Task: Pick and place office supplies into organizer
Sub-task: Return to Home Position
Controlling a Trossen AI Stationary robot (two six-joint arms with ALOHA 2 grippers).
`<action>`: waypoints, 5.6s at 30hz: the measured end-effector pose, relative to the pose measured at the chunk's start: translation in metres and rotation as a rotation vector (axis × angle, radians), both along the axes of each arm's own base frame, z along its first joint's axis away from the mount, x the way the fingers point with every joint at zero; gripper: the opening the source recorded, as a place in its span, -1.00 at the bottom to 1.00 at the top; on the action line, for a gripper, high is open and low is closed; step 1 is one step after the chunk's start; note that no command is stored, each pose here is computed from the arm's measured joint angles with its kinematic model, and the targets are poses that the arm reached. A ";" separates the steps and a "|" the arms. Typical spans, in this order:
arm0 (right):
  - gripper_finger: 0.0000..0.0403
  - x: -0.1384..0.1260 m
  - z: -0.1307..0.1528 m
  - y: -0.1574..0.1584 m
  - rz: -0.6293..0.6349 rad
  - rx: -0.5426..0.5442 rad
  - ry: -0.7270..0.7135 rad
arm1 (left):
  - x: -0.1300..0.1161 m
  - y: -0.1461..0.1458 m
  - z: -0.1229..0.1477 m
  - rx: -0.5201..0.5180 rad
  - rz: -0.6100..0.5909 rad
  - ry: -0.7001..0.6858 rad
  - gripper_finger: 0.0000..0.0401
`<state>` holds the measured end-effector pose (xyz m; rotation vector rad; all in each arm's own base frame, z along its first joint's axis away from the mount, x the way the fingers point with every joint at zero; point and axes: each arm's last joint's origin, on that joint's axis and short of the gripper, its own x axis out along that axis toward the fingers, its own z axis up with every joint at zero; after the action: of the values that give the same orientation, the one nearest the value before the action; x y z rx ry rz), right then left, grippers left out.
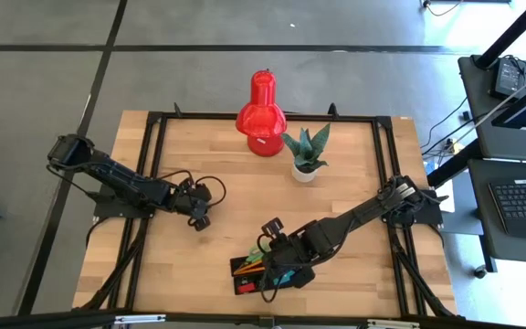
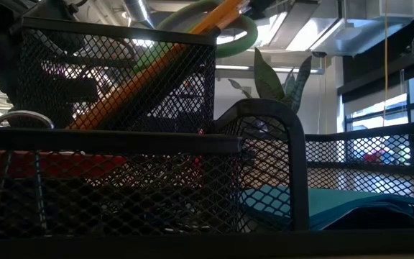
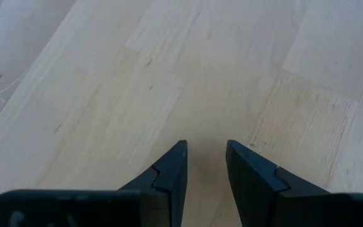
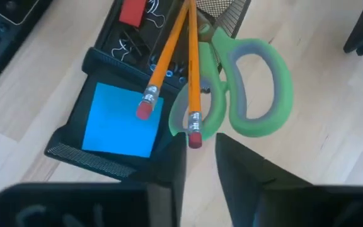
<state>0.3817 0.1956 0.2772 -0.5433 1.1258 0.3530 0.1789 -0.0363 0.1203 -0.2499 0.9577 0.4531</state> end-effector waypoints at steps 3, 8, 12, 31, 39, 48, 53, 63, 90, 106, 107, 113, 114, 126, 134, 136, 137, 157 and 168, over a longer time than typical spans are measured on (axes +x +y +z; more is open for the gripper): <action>-0.43 0.000 0.001 -0.001 -0.008 -0.019 -0.005 | 0.000 0.000 0.000 0.003 0.001 -0.001 -0.48; -0.32 -0.013 0.032 -0.007 -0.078 -0.035 -0.042 | 0.001 0.000 0.000 0.023 -0.040 0.007 -0.48; -0.31 -0.029 0.060 -0.017 -0.128 0.022 -0.096 | 0.003 -0.001 0.003 0.025 -0.048 -0.024 -0.48; -0.31 -0.144 0.018 -0.127 -0.309 0.290 -0.632 | 0.020 -0.003 0.020 0.114 -0.171 -0.233 -0.48; -0.31 -0.189 -0.035 -0.170 -0.417 0.295 -0.808 | 0.017 0.043 0.058 0.190 -0.205 -0.396 -0.48; -0.31 -0.226 -0.045 -0.206 -0.481 0.149 -1.017 | -0.025 0.099 0.094 0.418 0.040 -0.560 -0.48; -0.31 -0.255 -0.047 -0.219 -0.545 0.098 -1.115 | -0.055 0.105 0.090 0.422 0.053 -0.661 -0.48; -0.31 -0.297 -0.067 -0.220 -0.574 0.159 -1.292 | -0.095 0.102 0.074 0.430 0.209 -0.778 -0.48; -0.31 -0.291 -0.103 -0.231 -0.693 0.177 -1.338 | -0.108 0.100 0.051 0.491 0.344 -0.844 -0.48; -0.31 -0.291 -0.107 -0.231 -0.714 0.191 -1.287 | -0.107 0.101 0.049 0.476 0.346 -0.820 -0.48; -0.31 -0.291 -0.107 -0.231 -0.715 0.191 -1.287 | -0.107 0.101 0.049 0.476 0.346 -0.819 -0.48; -0.31 -0.291 -0.107 -0.231 -0.714 0.190 -1.288 | -0.107 0.101 0.049 0.476 0.346 -0.819 -0.48; -0.31 -0.291 -0.107 -0.231 -0.714 0.190 -1.288 | -0.107 0.101 0.049 0.476 0.346 -0.819 -0.48; -0.31 -0.291 -0.107 -0.231 -0.714 0.190 -1.288 | -0.107 0.101 0.049 0.476 0.347 -0.819 -0.48; -0.31 -0.291 -0.107 -0.231 -0.713 0.190 -1.287 | -0.107 0.101 0.049 0.476 0.347 -0.819 -0.48; -0.31 -0.291 -0.107 -0.231 -0.713 0.190 -1.287 | -0.107 0.101 0.049 0.476 0.347 -0.819 -0.48; -0.31 -0.291 -0.107 -0.231 -0.713 0.189 -1.287 | -0.107 0.101 0.049 0.476 0.347 -0.819 -0.48; -0.31 -0.291 -0.107 -0.231 -0.713 0.189 -1.287 | -0.107 0.101 0.049 0.477 0.347 -0.819 -0.48; -0.31 -0.291 -0.107 -0.231 -0.713 0.189 -1.287 | -0.107 0.101 0.049 0.477 0.347 -0.820 -0.48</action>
<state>0.0910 -0.0352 0.1701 -0.0887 -0.0252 -0.4861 0.0718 0.0649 0.1693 -0.1418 -0.0125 0.7981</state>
